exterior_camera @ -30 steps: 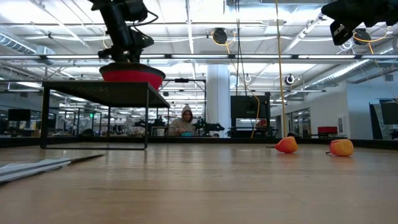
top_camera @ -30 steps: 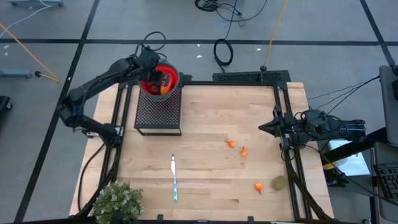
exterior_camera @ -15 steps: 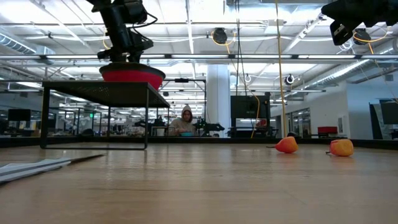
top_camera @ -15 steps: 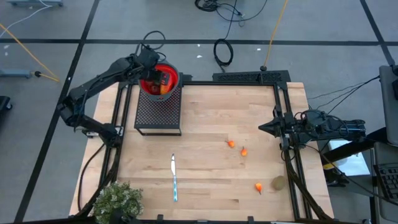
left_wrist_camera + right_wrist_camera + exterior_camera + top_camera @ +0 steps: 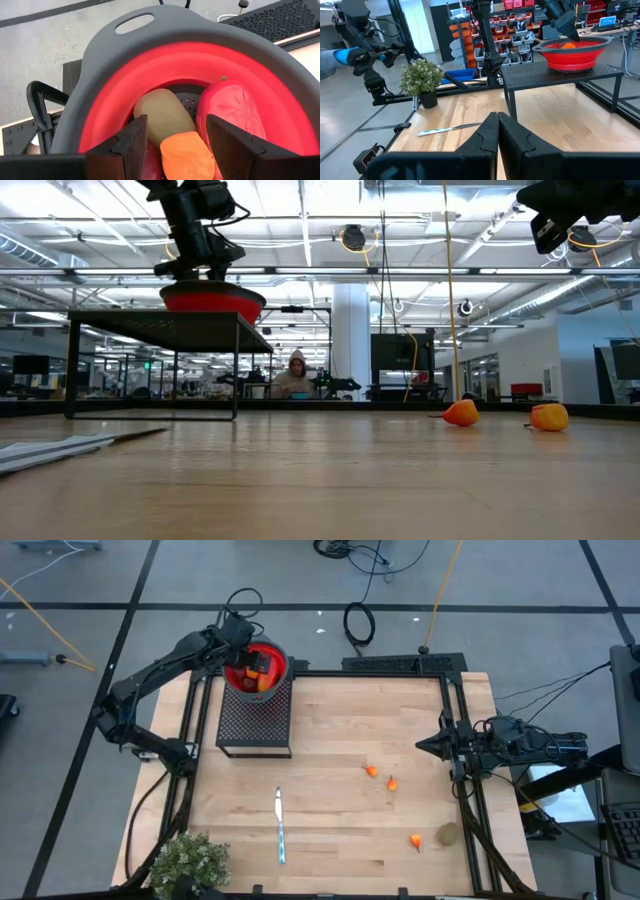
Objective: Pick & Place Fruit
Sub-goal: Put the kiwi into the red strainer bowl on the shelf
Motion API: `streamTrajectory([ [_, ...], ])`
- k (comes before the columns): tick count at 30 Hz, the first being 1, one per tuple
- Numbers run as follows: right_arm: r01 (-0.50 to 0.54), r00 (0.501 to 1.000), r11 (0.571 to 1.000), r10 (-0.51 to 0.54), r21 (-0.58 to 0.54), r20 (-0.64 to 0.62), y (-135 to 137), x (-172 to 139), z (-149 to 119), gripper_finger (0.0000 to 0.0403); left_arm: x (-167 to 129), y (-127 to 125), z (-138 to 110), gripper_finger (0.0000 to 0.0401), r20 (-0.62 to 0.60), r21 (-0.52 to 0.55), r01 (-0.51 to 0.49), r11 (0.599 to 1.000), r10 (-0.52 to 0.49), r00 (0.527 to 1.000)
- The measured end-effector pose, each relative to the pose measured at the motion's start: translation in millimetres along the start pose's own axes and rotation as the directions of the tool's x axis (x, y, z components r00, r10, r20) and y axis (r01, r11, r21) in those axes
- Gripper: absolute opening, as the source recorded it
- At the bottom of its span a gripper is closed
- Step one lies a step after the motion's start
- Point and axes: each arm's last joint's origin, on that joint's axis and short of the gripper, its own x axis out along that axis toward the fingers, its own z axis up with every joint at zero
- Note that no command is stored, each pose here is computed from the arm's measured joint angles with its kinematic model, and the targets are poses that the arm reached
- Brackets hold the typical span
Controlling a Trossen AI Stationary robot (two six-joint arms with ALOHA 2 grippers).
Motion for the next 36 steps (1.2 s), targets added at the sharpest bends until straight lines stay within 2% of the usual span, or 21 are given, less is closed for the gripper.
streamTrajectory([
  [2, 0.0, 1.0, 1.0, 0.0, 0.0, 0.0, 0.0, 0.0, 0.0, 0.0, -0.9, -0.2, -0.2, 0.0203, -0.003, -0.014, 0.014, 1.0, -0.014, 1.0],
  [5, 0.0, 1.0, 1.0, 0.0, 0.0, 0.0, 0.0, 0.0, 0.0, 0.0, -5.8, -1.5, -0.3, 0.0204, -0.013, -0.046, 0.094, 0.995, -0.095, 0.995],
  [9, 0.0, 1.0, 1.0, 0.0, 0.0, 0.0, 0.0, 0.0, 0.0, 0.0, -15.0, -3.6, -1.0, 0.0204, -0.024, -0.099, 0.21, 0.973, -0.213, 0.977],
  [12, 0.0, 1.0, 1.0, 0.0, 0.0, 0.0, 0.0, 0.0, 0.0, 0.0002, -23.6, -6.6, -3.2, 0.0203, -0.035, -0.093, 0.291, 0.952, -0.295, 0.955],
  [23, 0.0, 1.0, 1.0, 0.0, 0.0, -0.007, -0.1, 0.0, -0.6, 0.0002, -78.5, -14.7, -20.4, 0.0154, 0.029, -0.09, 0.461, 0.883, -0.46, 0.887],
  [29, 0.0, 1.0, 1.0, 0.0, -0.001, -0.023, -0.3, 0.0, -2.2, 0.0001, -105.3, -22.0, -34.5, 0.0128, 0.041, -0.045, 0.539, 0.841, -0.538, 0.842],
  [33, -0.025, 0.998, 1.0, 0.025, 0.0, -0.06, 0.1, -0.2, -5.4, 0.0001, -118.1, -29.9, -44.7, 0.0115, 0.024, 0.048, 0.585, 0.81, -0.586, 0.81],
  [36, -0.053, 0.994, 0.999, 0.053, 0.003, -0.097, 0.5, -0.4, -8.6, 0.0001, -122.2, -39.2, -51.8, 0.0107, 0.014, 0.092, 0.588, 0.804, -0.591, 0.806],
])
